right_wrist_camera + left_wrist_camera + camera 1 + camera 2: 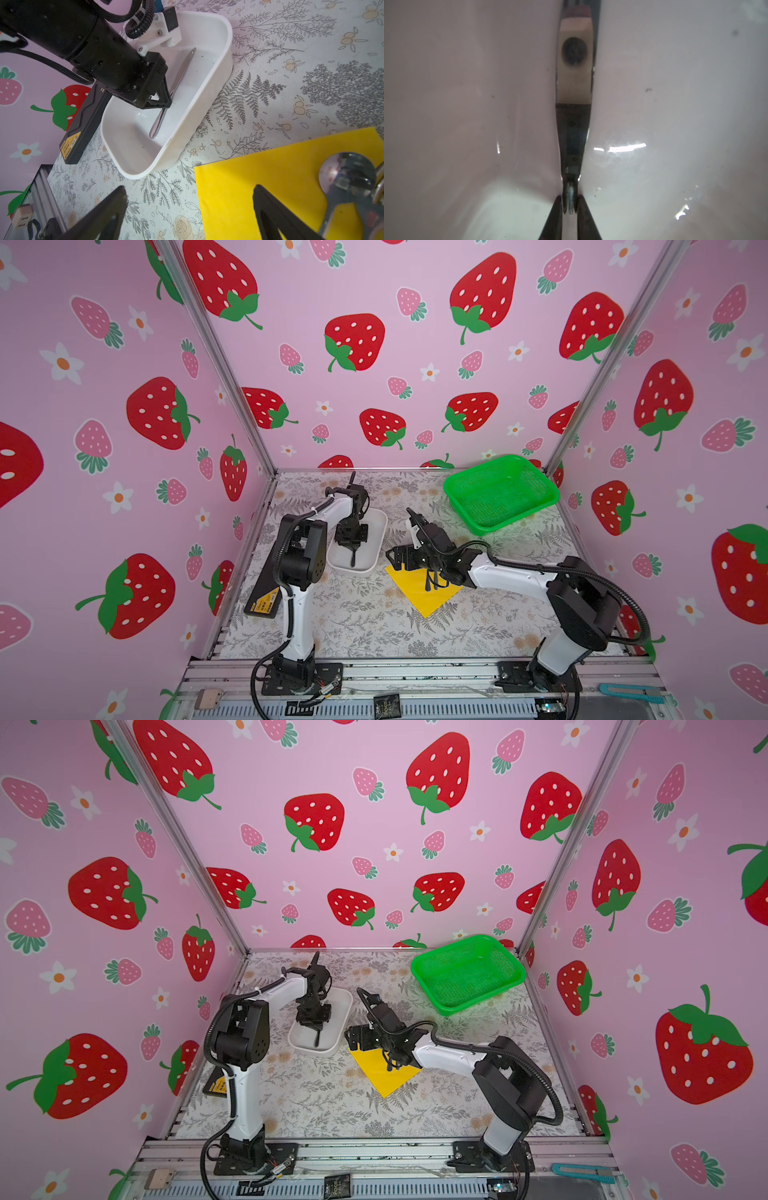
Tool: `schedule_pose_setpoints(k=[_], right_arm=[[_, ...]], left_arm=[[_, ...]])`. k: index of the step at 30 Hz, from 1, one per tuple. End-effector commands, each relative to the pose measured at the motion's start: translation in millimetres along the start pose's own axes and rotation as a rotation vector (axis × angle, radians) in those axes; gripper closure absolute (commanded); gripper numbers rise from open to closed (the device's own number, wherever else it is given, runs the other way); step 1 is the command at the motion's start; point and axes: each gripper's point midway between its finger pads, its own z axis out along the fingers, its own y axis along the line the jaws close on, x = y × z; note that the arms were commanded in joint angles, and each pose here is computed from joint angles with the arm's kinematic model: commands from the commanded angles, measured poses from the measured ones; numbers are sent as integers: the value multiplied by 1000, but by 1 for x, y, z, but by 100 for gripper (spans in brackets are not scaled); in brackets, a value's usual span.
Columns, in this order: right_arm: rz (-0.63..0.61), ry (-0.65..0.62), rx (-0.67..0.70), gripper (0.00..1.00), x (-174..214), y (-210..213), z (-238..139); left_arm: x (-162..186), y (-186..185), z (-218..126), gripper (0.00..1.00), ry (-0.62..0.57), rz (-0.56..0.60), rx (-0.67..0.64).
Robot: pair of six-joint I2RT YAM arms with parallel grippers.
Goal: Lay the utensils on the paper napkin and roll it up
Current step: 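Lower the left gripper into the tray and close it on the knife handle, then lift the knife and carry it over the napkin with the left gripper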
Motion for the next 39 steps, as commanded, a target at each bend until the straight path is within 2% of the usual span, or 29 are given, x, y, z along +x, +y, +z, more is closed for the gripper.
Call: schedule_pose_setpoints(k=[1,7,10,13,17,20,26,32,39], right_arm=[[23,-16,26,4,-2,-6,-6],[30,-2,33,4,-1,-7,-4],[42,8,36,4,-3,-8,-4],[56,2,34,4,-4,-8,-6],[81,-3,19,4,-9,-6,-10],[128,-9,5,4,-17,-8,-16],[139,-55,23,4,-29,-15,-28],[219,-64,1,3,-30,-19,-37],[245,-74,4,3,-30,-27,-43]], left_arm=[[20,2,17,82,86,4,-8],[17,9,21,85,65,-1,-39],[14,5,21,89,51,-2,-15],[13,0,21,90,47,-4,18],[13,7,22,96,30,-31,-19],[10,11,10,98,-45,-53,-23],[2,5,-29,98,-144,-70,21],[5,3,-50,97,-177,-62,44],[11,0,-73,97,-208,-65,57]])
